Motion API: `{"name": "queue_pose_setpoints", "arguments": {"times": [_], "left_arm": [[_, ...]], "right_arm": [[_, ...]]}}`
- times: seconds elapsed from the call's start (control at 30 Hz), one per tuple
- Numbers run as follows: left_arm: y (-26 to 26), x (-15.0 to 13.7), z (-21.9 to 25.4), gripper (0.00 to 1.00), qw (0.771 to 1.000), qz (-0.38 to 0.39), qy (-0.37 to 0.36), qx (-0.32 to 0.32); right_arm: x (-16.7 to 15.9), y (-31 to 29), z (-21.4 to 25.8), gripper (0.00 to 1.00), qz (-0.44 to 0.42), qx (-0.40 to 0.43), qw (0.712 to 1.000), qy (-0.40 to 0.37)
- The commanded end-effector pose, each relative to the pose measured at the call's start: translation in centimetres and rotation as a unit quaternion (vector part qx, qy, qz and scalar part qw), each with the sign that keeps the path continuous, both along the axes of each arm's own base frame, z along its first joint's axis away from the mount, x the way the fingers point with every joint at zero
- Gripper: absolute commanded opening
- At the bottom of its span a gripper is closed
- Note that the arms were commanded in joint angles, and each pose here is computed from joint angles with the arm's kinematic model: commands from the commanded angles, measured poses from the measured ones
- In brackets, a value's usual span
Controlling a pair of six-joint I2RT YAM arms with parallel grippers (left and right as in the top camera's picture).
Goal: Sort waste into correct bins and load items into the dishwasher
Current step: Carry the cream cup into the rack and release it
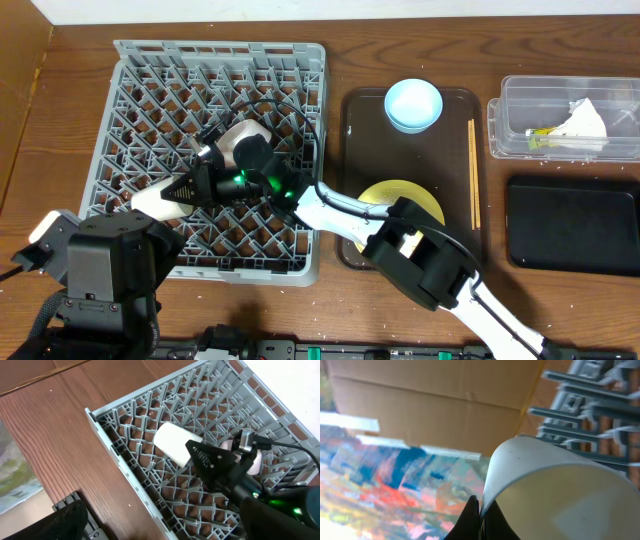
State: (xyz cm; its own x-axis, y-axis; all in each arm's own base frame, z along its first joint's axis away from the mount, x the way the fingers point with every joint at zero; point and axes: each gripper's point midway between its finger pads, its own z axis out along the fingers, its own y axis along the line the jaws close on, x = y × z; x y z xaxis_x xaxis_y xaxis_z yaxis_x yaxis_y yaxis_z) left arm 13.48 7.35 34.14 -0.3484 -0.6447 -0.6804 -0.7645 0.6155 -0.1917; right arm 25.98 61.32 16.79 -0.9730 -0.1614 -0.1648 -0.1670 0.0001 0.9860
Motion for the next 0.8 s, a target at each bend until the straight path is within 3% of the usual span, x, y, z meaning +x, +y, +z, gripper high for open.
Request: {"name": "queue_pose_setpoints", "arguments": {"times": [0.0, 0.37, 0.57, 0.63, 0.7, 0.77], "left_arm": [[0.3, -0.1, 0.3, 0.98, 1.0, 0.009, -0.005, 0.003], [0.3, -0.1, 0.3, 0.98, 1.0, 0.009, -0.005, 0.003], [0.3, -0.1, 0.3, 0.98, 1.0, 0.009, -0.005, 0.003], [0.3, -0.1, 0.3, 0.98, 1.0, 0.009, -0.005, 0.003], [0.3, -0.1, 0.3, 0.98, 1.0, 0.009, -0.005, 0.003], [0.3, -0.1, 0.3, 0.98, 1.0, 0.009, -0.005, 0.003]], "right_arm": [[0.9, 0.2, -2.0, 0.01, -0.022, -0.016, 1.0, 0.017], [2.8, -1.2, -5.5, 0.01, -0.052, -0.108, 0.992, -0.034], [4.1, -3.3, -4.3, 0.02, -0.078, -0.164, 0.98, -0.076], [4.6, -4.0, -3.3, 0.06, -0.094, -0.181, 0.974, -0.099], [5.1, -4.9, -2.1, 0.17, -0.105, -0.194, 0.968, -0.121], [5.5, -6.1, -1.1, 0.19, -0.116, -0.21, 0.964, -0.118]]}}
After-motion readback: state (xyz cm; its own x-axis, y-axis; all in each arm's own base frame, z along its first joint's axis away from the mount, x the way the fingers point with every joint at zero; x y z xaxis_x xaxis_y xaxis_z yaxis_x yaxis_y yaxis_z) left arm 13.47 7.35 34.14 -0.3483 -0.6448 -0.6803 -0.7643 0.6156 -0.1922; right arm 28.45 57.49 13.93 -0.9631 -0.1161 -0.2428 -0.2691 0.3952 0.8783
